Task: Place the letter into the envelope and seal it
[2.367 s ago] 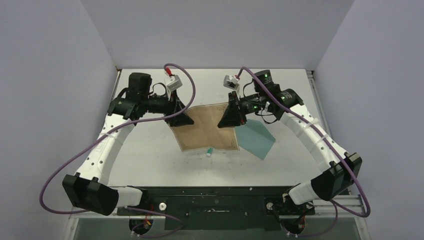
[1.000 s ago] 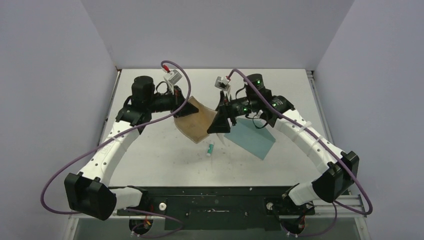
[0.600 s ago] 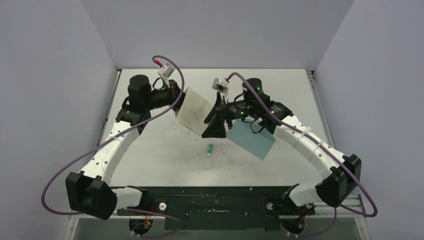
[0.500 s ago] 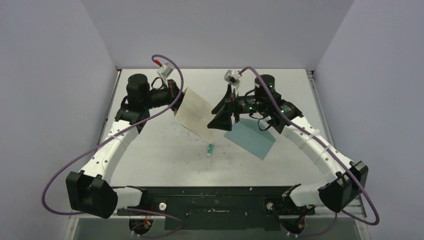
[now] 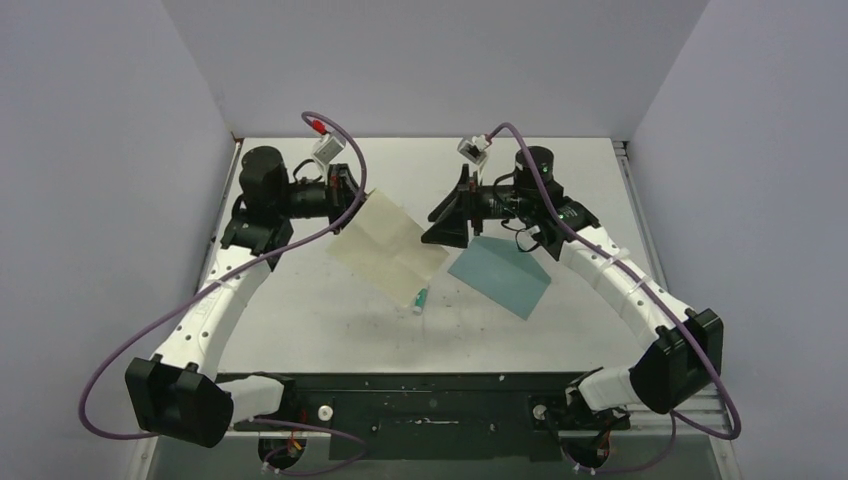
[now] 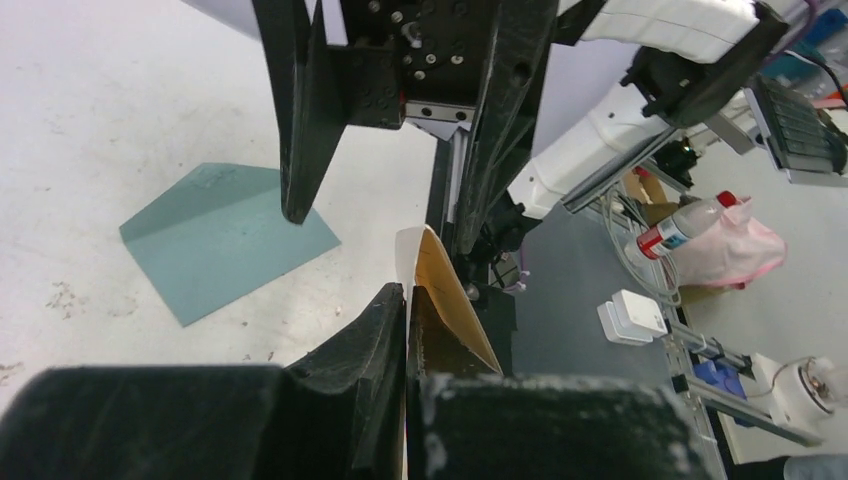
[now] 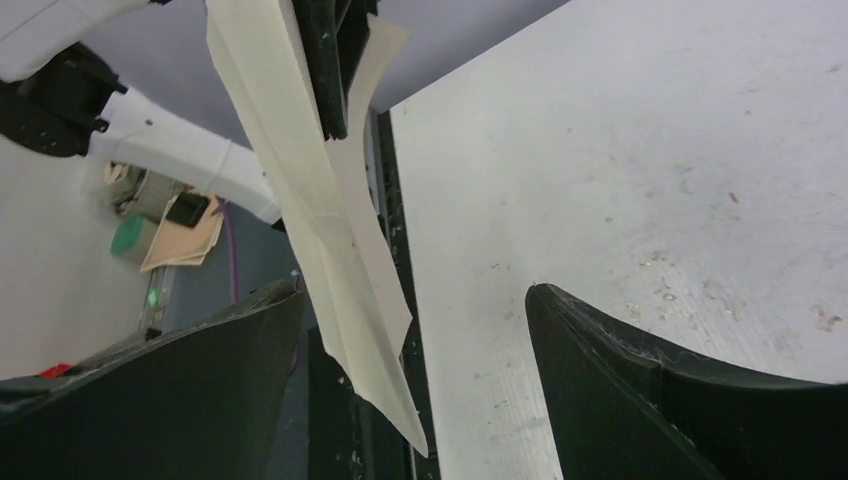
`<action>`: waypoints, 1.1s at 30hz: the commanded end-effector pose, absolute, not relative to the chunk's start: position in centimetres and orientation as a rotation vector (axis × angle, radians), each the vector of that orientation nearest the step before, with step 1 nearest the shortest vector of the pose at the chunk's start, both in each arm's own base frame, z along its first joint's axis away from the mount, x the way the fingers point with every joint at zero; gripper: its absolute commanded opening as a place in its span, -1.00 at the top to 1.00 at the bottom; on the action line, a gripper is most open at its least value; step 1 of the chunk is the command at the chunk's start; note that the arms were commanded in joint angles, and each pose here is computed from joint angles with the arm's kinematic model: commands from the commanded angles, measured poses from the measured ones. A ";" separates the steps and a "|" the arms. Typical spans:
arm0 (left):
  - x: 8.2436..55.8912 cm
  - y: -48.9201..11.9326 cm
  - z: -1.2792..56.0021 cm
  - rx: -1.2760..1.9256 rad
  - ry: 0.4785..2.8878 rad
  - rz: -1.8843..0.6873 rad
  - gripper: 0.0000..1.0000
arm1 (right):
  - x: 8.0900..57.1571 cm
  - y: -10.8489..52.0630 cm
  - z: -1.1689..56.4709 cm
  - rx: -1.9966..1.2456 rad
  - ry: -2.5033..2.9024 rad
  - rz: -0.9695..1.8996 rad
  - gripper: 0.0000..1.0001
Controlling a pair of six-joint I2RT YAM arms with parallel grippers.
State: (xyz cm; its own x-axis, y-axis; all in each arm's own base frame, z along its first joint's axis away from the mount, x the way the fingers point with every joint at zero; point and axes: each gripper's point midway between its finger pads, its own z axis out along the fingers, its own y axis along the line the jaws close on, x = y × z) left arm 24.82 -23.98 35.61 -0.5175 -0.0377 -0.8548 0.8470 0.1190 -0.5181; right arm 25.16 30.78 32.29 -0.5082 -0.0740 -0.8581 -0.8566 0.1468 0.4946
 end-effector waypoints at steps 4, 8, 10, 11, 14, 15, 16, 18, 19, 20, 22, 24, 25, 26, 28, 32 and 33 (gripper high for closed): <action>22.0 -23.5 40.3 0.968 1.439 -1.517 1.00 | 21.0 32.4 33.8 -1.133 1.586 1.571 -0.43; 22.2 -23.4 41.0 0.958 1.415 -1.500 1.00 | 21.0 33.5 32.9 -1.163 1.618 1.571 -0.01; 22.4 -23.2 41.2 0.949 1.413 -1.489 1.00 | 21.2 33.7 33.3 -1.147 1.606 1.575 0.42; 22.6 -23.0 41.2 0.936 1.417 -1.481 1.00 | 21.3 33.7 33.4 -1.134 1.606 1.577 0.64; 23.6 -21.9 41.1 0.875 1.438 -1.438 0.99 | 22.0 33.3 34.4 -1.086 1.589 1.563 0.89; 24.2 -21.3 41.0 0.839 1.451 -1.412 0.69 | 22.2 33.0 34.8 -1.068 1.584 1.556 0.89; 24.8 -20.7 40.6 0.802 1.466 -1.382 0.55 | 22.5 32.8 34.9 -1.051 1.583 1.551 0.89; 26.0 -19.5 39.9 0.739 1.497 -1.308 0.10 | 23.2 32.3 35.1 -1.012 1.591 1.522 0.89; 26.7 -18.9 39.4 0.700 1.526 -1.258 -0.09 | 23.7 32.0 35.0 -0.985 1.605 1.505 0.89; 27.3 -18.4 38.6 0.650 1.574 -1.211 -0.24 | 24.2 31.7 34.9 -0.957 1.621 1.488 0.89; 29.3 -16.9 37.0 0.536 1.663 -1.060 -0.43 | 25.1 31.2 34.6 -0.915 1.644 1.463 0.89; 32.1 -14.2 35.4 0.354 1.766 -0.858 -0.53 | 26.6 30.5 34.4 -0.832 1.681 1.400 0.89; 33.8 -11.9 34.5 0.215 1.816 -0.715 -0.59 | 27.3 30.2 34.2 -0.797 1.694 1.368 0.89; 34.7 -9.8 33.7 0.098 1.862 -0.603 -0.61 | 28.4 29.8 34.2 -0.745 1.712 1.317 0.89; 36.0 -5.0 32.6 -0.169 1.920 -0.365 -0.64 | 30.2 29.0 33.8 -0.651 1.767 1.209 0.89; 36.1 -1.9 31.8 -0.417 1.978 -0.253 -0.68 | 32.9 27.5 33.5 -0.504 1.809 1.044 0.89; 36.3 -3.4 32.3 -0.374 1.971 -0.346 -0.68 | 33.3 27.3 33.5 -0.478 1.810 1.017 0.89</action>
State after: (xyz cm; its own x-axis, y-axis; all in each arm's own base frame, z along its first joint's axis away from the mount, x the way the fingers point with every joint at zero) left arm 36.46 -6.76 31.96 -0.4222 -0.3366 -0.8417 0.1065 0.9037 -0.4148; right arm 30.57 29.22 30.78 -0.5571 0.0213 -0.8302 -0.7524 0.4102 0.5154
